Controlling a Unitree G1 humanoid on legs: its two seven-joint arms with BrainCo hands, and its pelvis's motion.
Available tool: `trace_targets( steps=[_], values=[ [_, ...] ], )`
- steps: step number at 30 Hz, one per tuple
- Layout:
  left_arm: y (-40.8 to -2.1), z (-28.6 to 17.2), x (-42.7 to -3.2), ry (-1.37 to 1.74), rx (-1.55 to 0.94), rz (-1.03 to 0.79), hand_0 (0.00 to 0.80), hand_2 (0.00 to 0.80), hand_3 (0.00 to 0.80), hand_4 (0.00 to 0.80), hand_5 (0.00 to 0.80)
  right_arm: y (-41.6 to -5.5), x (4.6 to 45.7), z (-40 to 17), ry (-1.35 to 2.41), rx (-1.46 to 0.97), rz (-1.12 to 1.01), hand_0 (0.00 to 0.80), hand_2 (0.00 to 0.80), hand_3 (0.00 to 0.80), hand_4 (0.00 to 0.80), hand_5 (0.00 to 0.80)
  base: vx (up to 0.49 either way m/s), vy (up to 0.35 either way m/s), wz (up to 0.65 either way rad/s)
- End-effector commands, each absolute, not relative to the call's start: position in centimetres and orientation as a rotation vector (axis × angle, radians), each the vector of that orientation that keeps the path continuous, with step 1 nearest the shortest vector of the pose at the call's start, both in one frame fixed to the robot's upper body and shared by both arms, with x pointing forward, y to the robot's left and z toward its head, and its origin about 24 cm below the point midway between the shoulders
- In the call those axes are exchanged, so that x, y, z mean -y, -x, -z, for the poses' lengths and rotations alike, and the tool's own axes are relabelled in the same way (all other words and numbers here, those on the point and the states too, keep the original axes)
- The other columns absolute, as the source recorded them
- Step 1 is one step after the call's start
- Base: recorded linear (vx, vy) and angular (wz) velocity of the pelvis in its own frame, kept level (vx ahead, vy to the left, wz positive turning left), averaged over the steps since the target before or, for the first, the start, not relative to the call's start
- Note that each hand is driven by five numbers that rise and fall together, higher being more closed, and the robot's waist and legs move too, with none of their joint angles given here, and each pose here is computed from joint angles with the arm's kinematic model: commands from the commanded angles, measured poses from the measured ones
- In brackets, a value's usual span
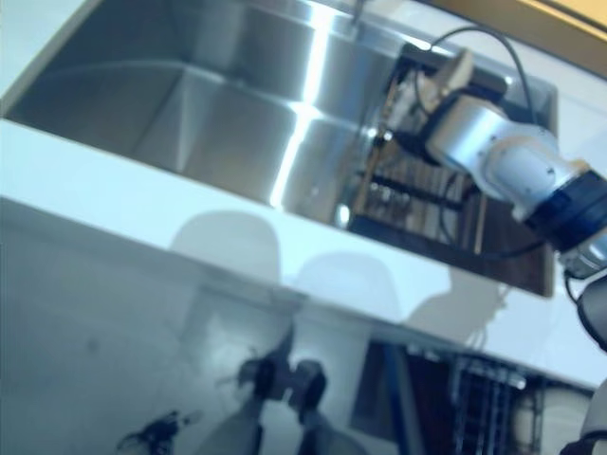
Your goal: Take plates into dishwasher
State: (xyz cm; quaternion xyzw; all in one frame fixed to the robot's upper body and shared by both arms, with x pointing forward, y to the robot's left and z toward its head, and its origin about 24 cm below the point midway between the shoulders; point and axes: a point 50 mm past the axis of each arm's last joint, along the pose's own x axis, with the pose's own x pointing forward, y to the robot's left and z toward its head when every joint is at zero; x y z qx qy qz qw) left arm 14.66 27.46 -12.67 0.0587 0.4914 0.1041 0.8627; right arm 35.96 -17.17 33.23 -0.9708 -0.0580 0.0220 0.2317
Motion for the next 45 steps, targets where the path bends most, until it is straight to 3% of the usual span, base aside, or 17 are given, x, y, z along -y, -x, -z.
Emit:
trace_targets(
  steps=[1,9,20,45],
  values=[
    [-13.5,12.7,-28.4,-0.089,-1.042,-0.277,0.000,0.000,0.000,0.000,0.000,-36.0,18.4,-34.5,2.738,0.011,0.069,0.800,0.800,0.800,0.800,0.800,0.000,0.000,0.00],
    [-13.5,12.9,-28.2,-0.072,-1.049,-0.282,0.000,0.000,0.000,0.000,0.000,-36.6,19.3,-34.2,2.719,-0.130,0.086,0.800,0.800,0.800,0.800,0.800,0.000,0.000,0.00],
    [-13.0,13.0,-28.3,-0.085,-1.055,-0.291,0.000,0.000,0.000,0.000,0.000,-36.4,19.7,-35.5,2.588,0.028,0.140,0.800,0.800,0.800,0.800,0.800,-0.002,-0.002,-0.01],
    [-9.7,14.3,-28.1,-0.153,-1.156,-0.267,0.000,0.000,0.000,0.000,0.000,-32.6,27.8,-40.2,1.972,0.194,0.509,0.800,0.800,0.800,0.800,0.800,0.007,-0.006,-0.12]
  ],
)
